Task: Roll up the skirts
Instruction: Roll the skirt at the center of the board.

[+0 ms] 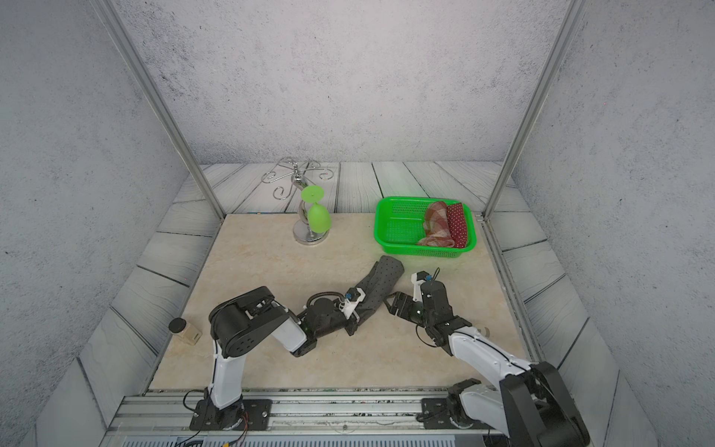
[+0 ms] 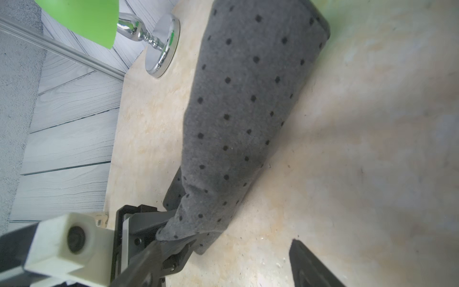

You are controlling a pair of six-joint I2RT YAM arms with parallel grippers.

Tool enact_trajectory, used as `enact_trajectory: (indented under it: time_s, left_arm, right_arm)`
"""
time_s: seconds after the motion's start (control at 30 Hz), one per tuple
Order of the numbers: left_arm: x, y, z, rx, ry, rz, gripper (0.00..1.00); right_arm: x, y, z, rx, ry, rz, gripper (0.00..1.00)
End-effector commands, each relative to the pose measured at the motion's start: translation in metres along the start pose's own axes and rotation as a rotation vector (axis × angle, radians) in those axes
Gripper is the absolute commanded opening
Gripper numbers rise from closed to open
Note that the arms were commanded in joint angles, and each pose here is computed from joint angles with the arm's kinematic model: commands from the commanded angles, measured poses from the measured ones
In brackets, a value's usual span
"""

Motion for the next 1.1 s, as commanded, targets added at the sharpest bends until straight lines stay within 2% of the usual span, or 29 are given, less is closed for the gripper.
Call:
enact_trajectory:
  time_s: [0.0, 0.13, 0.3, 0.4, 0.57, 0.73, 0.83, 0.9, 0.93, 1.0, 1.03, 1.07]
  left_arm:
    - [0.043, 0.005, 0.005, 0.126, 0.343, 0.151, 0.00]
    - [0.051, 0.004, 0.003, 0.174, 0.411, 0.192, 0.00]
    - [0.064, 0.000, 0.004, 0.203, 0.475, 0.246, 0.00]
    - [0.073, -0.005, 0.006, 0.212, 0.525, 0.276, 0.00]
    - [0.076, -0.010, 0.009, 0.214, 0.554, 0.281, 0.00]
    - [0.078, -0.018, 0.014, 0.223, 0.588, 0.284, 0.00]
    - [0.082, -0.021, 0.016, 0.223, 0.599, 0.292, 0.00]
    - [0.084, -0.021, 0.016, 0.223, 0.603, 0.296, 0.00]
    - [0.084, -0.021, 0.017, 0.223, 0.603, 0.296, 0.00]
    - [0.083, -0.020, 0.018, 0.220, 0.595, 0.292, 0.00]
    - [0.082, -0.018, 0.019, 0.213, 0.592, 0.289, 0.07]
    - [0.081, -0.016, 0.021, 0.203, 0.583, 0.283, 0.23]
  right_arm:
    - [-0.011, -0.015, 0.005, -0.071, -0.020, -0.012, 0.83]
    - [-0.021, -0.028, 0.006, -0.108, -0.045, -0.034, 0.85]
    - [-0.034, -0.043, 0.005, -0.091, -0.048, -0.046, 0.86]
    - [-0.038, -0.055, 0.002, -0.068, -0.069, -0.005, 0.86]
    - [-0.023, -0.065, -0.014, 0.023, -0.122, 0.087, 0.86]
    - [-0.019, -0.062, -0.018, 0.070, -0.119, 0.109, 0.86]
    - [-0.021, -0.064, -0.018, 0.107, -0.107, 0.121, 0.82]
    - [-0.023, -0.066, -0.020, 0.133, -0.101, 0.129, 0.68]
    - [-0.023, -0.067, -0.021, 0.136, -0.100, 0.132, 0.56]
    - [-0.021, -0.067, -0.023, 0.148, -0.104, 0.141, 0.15]
    - [-0.020, -0.067, -0.023, 0.151, -0.104, 0.143, 0.03]
    - [-0.019, -0.067, -0.024, 0.156, -0.106, 0.147, 0.00]
Point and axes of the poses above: each gripper's point midway between its finger pads, its own y axis back along the fingers, its own z axis along the line the jaws close on, x = y × z, the point moved 10 cm from there along y, back along the fingers, and after that the axes turned 8 degrees about y, right-handed, at the moved point
